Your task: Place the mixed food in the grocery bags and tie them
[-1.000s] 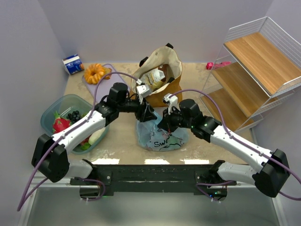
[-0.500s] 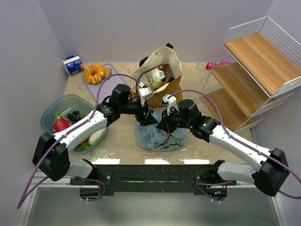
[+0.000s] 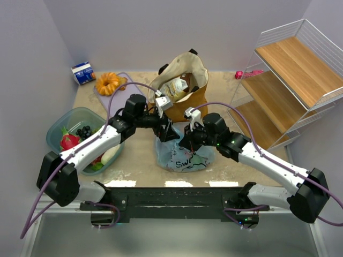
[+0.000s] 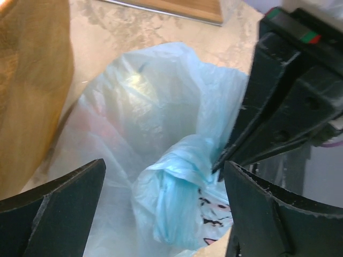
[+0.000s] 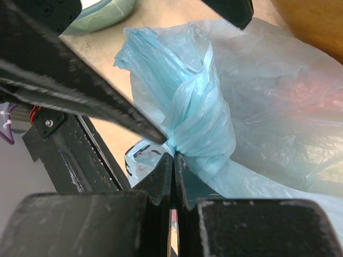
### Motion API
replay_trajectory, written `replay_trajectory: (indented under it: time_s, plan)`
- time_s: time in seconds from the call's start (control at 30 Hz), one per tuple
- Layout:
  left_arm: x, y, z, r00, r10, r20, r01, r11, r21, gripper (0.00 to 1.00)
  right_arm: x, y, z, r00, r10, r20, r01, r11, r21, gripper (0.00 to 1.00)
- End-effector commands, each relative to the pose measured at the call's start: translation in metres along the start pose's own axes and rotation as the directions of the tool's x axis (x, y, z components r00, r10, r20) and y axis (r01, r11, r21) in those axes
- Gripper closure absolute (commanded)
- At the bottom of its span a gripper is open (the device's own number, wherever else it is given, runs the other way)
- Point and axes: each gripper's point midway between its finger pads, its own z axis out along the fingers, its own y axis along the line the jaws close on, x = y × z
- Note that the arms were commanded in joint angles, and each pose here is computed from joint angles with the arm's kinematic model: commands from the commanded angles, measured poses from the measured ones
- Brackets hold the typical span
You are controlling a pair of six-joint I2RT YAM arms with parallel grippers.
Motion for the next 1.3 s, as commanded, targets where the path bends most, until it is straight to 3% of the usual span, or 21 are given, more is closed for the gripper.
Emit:
replay_trajectory:
  time_s: [0.0,0.3,0.4,0.67,0.7,0.73,0.77,1.0,1.17,1.27]
  plan:
    - [-0.013,-0.025,0.0,0.999,-0.011,0.04,0.005,0.987,0.158,0.03,-0.007,0.006,0.0,0.999,-0.03,0.025,0.031,0.999,-0.023,1.0]
    - [0.01,-0.025,0.009,0.997,-0.065,-0.041,0.072,0.977,0.2,0.11,-0.007,0.006,0.001,0.999,-0.037,0.02,0.038,0.999,-0.024,1.0]
    - [0.013,-0.024,0.012,0.996,-0.075,-0.051,0.084,0.975,0.205,0.21,-0.007,0.007,0.0,0.999,-0.04,0.021,0.04,0.999,-0.026,1.0]
    - [0.01,-0.037,0.014,0.995,-0.104,0.003,0.099,0.952,0.288,0.75,-0.004,0.006,-0.002,0.999,-0.05,0.002,0.05,0.999,-0.022,0.96]
    - [0.01,-0.039,0.013,0.994,-0.106,0.01,0.098,0.949,0.299,0.81,-0.003,0.006,-0.003,0.999,-0.045,-0.002,0.045,0.999,-0.02,0.94]
    - [0.005,-0.041,0.011,0.994,-0.103,0.036,0.087,0.948,0.306,0.94,-0.002,0.007,-0.006,0.999,-0.042,-0.009,0.042,0.999,-0.019,0.91]
    - [0.007,-0.042,0.01,0.994,-0.107,0.037,0.091,0.948,0.305,1.0,-0.007,0.01,-0.011,0.999,-0.045,0.01,0.045,0.999,-0.025,0.77]
    - [-0.011,-0.047,-0.009,0.986,-0.106,0.129,0.062,0.949,0.31,1.0,-0.043,0.024,-0.067,0.992,-0.031,0.123,0.029,0.999,0.019,0.29]
    - [-0.027,-0.053,-0.024,0.972,-0.093,0.214,0.015,0.941,0.339,1.0,-0.049,0.019,-0.086,0.986,0.124,0.115,-0.137,0.984,0.11,0.27]
    - [-0.028,-0.057,-0.028,0.968,-0.087,0.237,0.002,0.941,0.337,1.0,-0.054,0.031,-0.087,0.94,0.307,0.15,-0.319,0.946,0.056,0.24]
